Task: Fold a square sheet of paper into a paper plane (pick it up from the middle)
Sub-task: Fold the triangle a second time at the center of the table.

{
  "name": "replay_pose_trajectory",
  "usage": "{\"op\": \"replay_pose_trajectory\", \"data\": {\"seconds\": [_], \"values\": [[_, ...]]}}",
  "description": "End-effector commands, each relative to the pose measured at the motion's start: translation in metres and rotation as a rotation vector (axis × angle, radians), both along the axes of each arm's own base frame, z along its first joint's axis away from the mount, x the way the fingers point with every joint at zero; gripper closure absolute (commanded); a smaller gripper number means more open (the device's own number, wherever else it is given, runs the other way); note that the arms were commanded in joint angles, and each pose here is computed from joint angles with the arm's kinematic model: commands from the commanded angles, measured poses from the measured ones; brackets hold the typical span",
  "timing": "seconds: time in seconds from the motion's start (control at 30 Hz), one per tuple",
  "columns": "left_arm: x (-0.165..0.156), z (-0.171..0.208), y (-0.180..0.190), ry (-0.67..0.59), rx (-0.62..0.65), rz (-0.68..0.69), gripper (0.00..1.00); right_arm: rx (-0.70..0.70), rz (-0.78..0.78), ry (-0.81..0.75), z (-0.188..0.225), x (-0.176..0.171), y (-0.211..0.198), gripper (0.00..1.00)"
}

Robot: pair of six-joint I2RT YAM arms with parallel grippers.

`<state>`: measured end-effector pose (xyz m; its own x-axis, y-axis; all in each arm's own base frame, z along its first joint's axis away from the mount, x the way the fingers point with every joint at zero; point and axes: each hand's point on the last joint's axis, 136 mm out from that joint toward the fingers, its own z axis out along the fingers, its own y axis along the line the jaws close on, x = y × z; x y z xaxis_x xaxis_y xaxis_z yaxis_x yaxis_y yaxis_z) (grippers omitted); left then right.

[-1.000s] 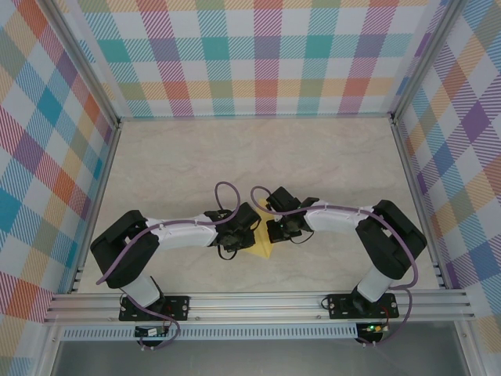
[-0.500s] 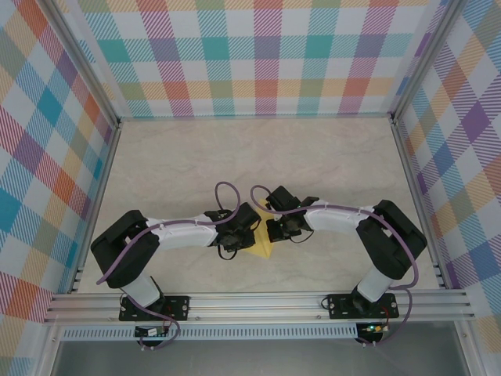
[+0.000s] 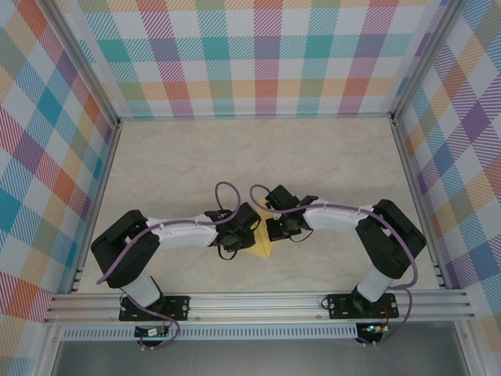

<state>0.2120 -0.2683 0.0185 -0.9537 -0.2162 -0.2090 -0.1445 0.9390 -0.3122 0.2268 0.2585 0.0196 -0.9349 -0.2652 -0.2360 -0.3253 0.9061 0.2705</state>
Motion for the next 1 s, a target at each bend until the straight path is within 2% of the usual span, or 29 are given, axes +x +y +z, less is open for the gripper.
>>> {"op": "replay_pose_trajectory", "data": {"seconds": [0.0,0.27,0.7,0.97], "values": [[-0.007,-0.009,0.005,0.035,0.035,-0.009,0.8,-0.023,0.0,-0.002,-0.001,0.005,-0.001,0.97],[-0.006,-0.007,0.005,0.026,0.03,-0.009,0.79,-0.063,-0.014,0.018,-0.009,0.003,-0.008,0.97],[0.0,0.009,-0.004,-0.014,-0.015,-0.03,0.78,0.01,-0.013,0.01,0.003,-0.003,-0.002,0.96],[0.002,0.013,-0.006,-0.02,-0.022,-0.028,0.78,-0.024,-0.028,0.033,-0.008,-0.005,-0.006,0.96]]}}
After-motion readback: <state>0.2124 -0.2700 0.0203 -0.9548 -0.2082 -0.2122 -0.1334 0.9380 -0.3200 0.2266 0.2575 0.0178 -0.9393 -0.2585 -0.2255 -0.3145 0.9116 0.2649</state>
